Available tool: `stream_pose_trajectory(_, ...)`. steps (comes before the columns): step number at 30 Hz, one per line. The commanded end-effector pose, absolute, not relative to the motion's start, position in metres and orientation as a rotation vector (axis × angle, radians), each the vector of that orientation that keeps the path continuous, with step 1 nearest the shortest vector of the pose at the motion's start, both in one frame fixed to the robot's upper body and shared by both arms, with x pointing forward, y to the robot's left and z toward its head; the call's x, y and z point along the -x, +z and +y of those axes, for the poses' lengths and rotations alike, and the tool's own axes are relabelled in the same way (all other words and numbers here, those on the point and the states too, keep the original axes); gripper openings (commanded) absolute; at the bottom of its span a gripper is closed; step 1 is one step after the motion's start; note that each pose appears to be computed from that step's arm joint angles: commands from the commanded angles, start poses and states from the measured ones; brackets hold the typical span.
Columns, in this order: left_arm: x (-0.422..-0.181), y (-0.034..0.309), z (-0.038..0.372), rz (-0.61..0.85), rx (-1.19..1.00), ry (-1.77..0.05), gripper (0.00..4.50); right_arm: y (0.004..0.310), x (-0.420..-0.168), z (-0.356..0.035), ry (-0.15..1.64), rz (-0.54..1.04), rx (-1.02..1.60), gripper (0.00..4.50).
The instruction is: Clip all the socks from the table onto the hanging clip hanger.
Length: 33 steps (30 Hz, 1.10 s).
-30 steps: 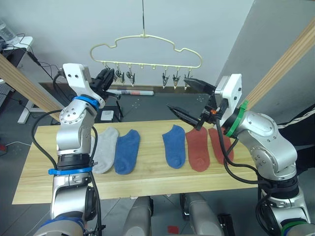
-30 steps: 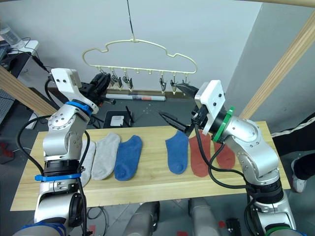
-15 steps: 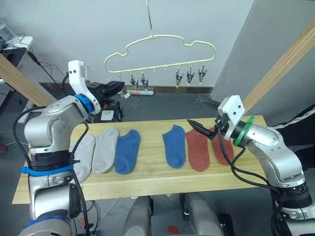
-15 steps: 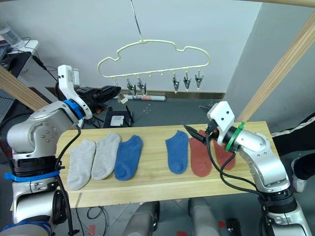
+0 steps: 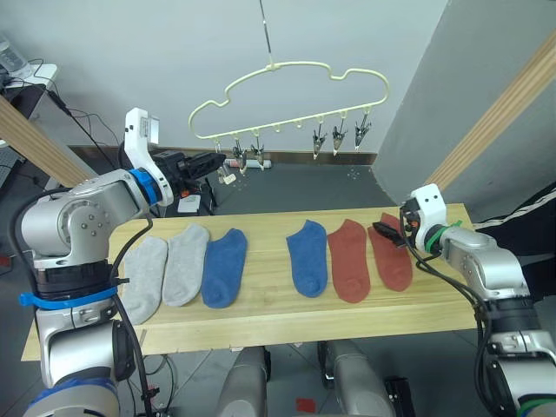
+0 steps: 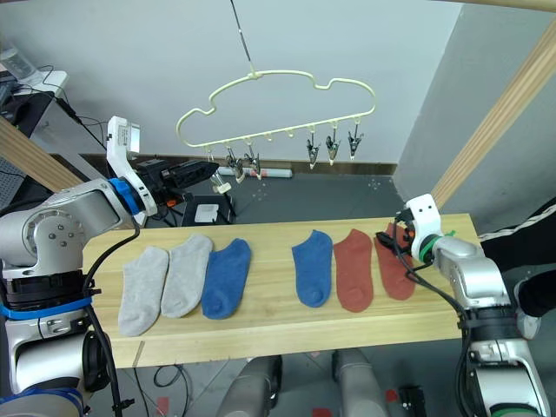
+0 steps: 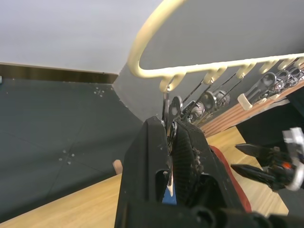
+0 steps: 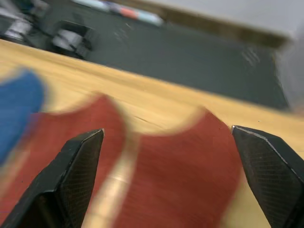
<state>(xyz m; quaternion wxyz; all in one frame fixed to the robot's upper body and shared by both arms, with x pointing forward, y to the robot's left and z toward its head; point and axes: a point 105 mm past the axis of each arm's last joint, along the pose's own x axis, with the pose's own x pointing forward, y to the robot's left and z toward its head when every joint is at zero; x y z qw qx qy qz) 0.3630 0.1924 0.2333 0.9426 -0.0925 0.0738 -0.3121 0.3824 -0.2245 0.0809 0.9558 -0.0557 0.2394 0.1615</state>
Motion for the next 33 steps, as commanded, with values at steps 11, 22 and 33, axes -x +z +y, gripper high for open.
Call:
stream_pose_trajectory(11,-0.356,0.241,0.190,0.108,0.186,-0.667,0.09,0.050,-0.386,-0.243,0.319,0.599,0.135,4.33)
stream_pose_trajectory(22,-0.354,0.241,0.188,0.109,0.167,-0.665,0.09,0.042,-0.386,-0.226,0.362,0.562,0.185,0.73)
stream_pose_trajectory(33,-0.350,0.238,0.186,0.175,0.234,-0.697,0.09,0.117,-0.347,-0.178,0.779,0.291,0.336,0.03)
